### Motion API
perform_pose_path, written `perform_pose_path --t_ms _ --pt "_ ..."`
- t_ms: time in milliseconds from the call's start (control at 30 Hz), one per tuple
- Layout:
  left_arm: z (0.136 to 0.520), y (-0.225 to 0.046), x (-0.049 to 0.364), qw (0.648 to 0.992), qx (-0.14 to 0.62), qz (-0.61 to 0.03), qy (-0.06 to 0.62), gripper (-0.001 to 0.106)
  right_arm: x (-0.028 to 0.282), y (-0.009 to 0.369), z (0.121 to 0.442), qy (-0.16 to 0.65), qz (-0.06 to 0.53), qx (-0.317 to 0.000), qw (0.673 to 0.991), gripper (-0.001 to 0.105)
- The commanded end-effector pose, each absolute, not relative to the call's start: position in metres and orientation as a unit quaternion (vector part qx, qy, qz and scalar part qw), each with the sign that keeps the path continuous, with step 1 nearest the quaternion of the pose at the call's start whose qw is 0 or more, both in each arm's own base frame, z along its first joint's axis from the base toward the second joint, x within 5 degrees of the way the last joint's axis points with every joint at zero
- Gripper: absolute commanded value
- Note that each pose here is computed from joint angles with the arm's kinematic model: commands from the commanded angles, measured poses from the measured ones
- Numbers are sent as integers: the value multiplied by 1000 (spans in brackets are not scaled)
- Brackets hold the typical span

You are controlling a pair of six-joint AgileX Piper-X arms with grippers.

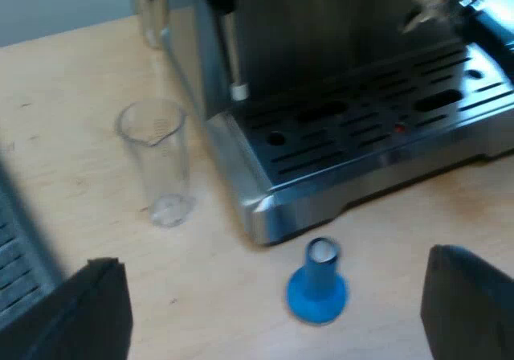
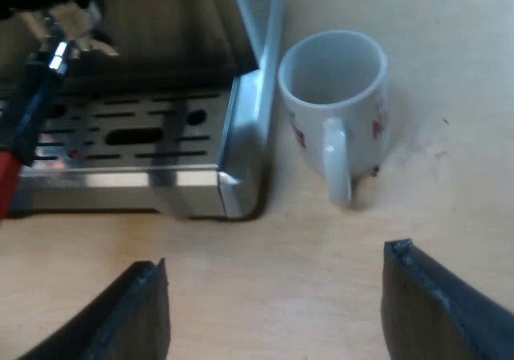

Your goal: Grind coffee beans and then tamp

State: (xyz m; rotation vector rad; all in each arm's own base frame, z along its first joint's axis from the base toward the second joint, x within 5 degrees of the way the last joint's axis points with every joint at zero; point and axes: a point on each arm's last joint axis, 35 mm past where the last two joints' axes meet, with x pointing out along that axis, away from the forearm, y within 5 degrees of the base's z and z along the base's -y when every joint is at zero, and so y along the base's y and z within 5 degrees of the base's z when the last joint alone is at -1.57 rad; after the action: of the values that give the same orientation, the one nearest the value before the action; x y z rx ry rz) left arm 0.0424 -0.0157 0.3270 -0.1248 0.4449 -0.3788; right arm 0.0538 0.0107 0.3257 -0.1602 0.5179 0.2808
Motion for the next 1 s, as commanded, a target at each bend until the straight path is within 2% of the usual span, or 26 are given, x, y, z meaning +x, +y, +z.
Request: perform_pose_path --t_ms 33,300,467,600,667,800,1000 --pt "334 -20 48 947 -83 -228 211 79 55 13 341 240 158 -88 954 58" --pt "337 -35 69 924 -72 -306 218 79 73 26 349 264 241 -93 929 58" --pt "337 -47 82 916 -6 -357 183 79 84 39 344 290 293 -103 905 58" --pt "332 -52 88 916 -2 -370 156 79 88 48 342 296 326 -115 891 58" --pt "325 -54 93 918 -3 -370 145 79 91 59 343 280 334 -147 888 58" --pt "312 -57 98 915 -7 -381 134 79 92 70 346 251 343 -168 890 58" --pt "282 -62 100 892 -16 -423 159 79 91 91 337 228 353 -202 885 58"
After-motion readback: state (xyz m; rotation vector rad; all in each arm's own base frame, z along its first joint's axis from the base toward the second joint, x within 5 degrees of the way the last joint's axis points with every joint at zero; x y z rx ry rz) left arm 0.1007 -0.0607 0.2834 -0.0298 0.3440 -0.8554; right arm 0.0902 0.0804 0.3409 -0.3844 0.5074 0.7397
